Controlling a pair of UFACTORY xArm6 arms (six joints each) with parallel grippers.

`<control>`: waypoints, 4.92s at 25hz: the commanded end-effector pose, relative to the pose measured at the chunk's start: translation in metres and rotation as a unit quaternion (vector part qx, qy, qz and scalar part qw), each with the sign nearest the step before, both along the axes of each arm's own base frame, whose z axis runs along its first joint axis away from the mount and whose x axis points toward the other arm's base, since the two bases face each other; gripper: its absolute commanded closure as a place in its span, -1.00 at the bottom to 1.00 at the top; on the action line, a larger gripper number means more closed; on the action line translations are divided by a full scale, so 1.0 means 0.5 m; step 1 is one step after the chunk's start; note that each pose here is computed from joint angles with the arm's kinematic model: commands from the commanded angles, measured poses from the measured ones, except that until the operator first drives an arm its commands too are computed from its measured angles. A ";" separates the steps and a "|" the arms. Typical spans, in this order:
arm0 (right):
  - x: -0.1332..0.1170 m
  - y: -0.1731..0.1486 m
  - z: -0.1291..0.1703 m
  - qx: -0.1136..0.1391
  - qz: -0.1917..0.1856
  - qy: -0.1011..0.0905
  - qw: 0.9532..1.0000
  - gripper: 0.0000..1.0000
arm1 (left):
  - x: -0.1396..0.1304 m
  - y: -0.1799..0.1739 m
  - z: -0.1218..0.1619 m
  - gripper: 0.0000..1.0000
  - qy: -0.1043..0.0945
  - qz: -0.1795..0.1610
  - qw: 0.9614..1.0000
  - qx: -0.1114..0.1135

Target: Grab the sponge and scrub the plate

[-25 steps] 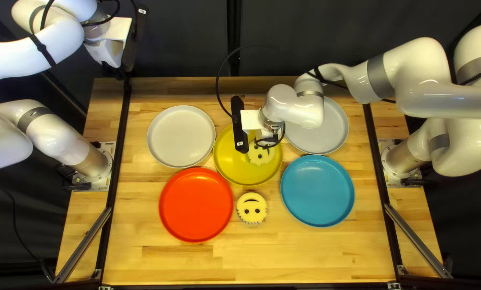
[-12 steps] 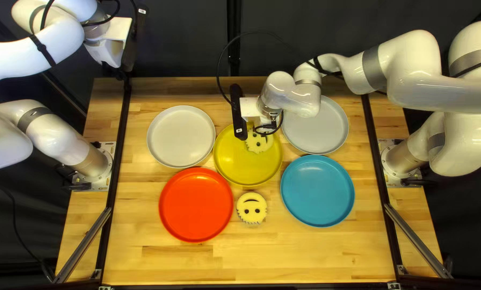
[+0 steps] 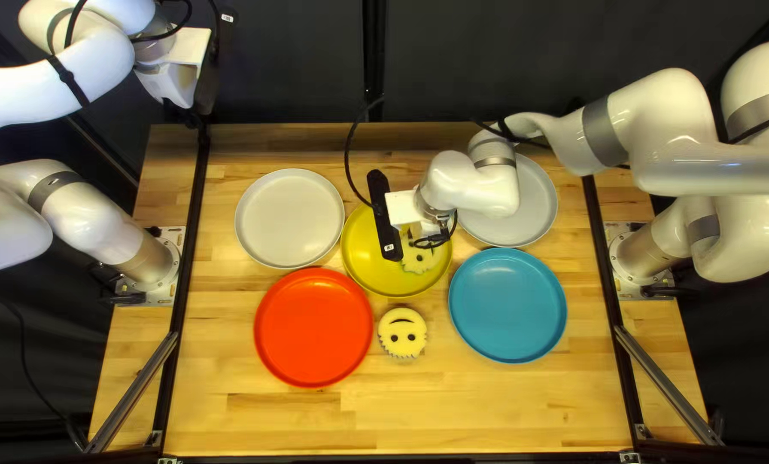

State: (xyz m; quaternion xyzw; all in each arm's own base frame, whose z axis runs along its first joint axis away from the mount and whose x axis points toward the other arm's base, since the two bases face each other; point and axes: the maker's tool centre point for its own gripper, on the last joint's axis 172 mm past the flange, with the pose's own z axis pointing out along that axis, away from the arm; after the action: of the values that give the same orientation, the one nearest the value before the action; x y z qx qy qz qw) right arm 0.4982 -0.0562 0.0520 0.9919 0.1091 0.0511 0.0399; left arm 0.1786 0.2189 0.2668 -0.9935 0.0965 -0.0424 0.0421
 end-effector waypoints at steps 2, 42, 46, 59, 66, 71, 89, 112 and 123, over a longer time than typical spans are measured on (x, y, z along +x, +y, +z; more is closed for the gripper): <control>0.019 -0.083 -0.003 0.004 -0.008 0.001 1.000 1.00 | 0.000 0.000 0.000 -1.00 0.000 0.000 1.000 0.000; 0.045 -0.076 -0.009 -0.003 0.004 0.012 1.000 1.00 | 0.000 0.000 0.000 -1.00 0.000 0.000 1.000 0.000; 0.067 -0.115 -0.011 0.001 -0.001 0.014 1.000 1.00 | 0.000 0.000 0.000 -1.00 0.000 0.000 1.000 0.000; 0.039 -0.079 -0.013 0.004 0.004 0.015 1.000 1.00 | 0.000 0.000 0.000 -1.00 0.000 0.000 1.000 0.000; 0.005 0.014 0.002 0.001 0.004 0.015 1.000 1.00 | 0.000 0.000 0.000 -1.00 0.000 0.000 1.000 0.000; 0.026 0.061 0.006 -0.002 0.004 0.019 1.000 1.00 | 0.000 0.000 0.000 -1.00 0.000 0.000 1.000 0.000; 0.147 -0.112 -0.006 0.008 -0.012 0.037 0.999 1.00 | 0.000 0.000 0.000 -1.00 0.000 0.000 1.000 0.000; 0.110 0.069 -0.006 -0.019 0.013 0.026 0.999 1.00 | 0.000 0.000 0.000 -1.00 0.000 0.000 1.000 0.000; 0.191 -0.005 0.007 -0.016 0.007 0.029 0.999 1.00 | 0.000 0.000 0.000 -1.00 0.000 0.000 1.000 0.000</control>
State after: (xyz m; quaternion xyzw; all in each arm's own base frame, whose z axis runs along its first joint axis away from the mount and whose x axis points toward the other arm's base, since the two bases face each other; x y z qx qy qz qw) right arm 0.5878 -0.0583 0.0536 0.9916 0.1168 0.0223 0.0513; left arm 0.1786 0.2189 0.2668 -0.9935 0.0965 -0.0424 0.0421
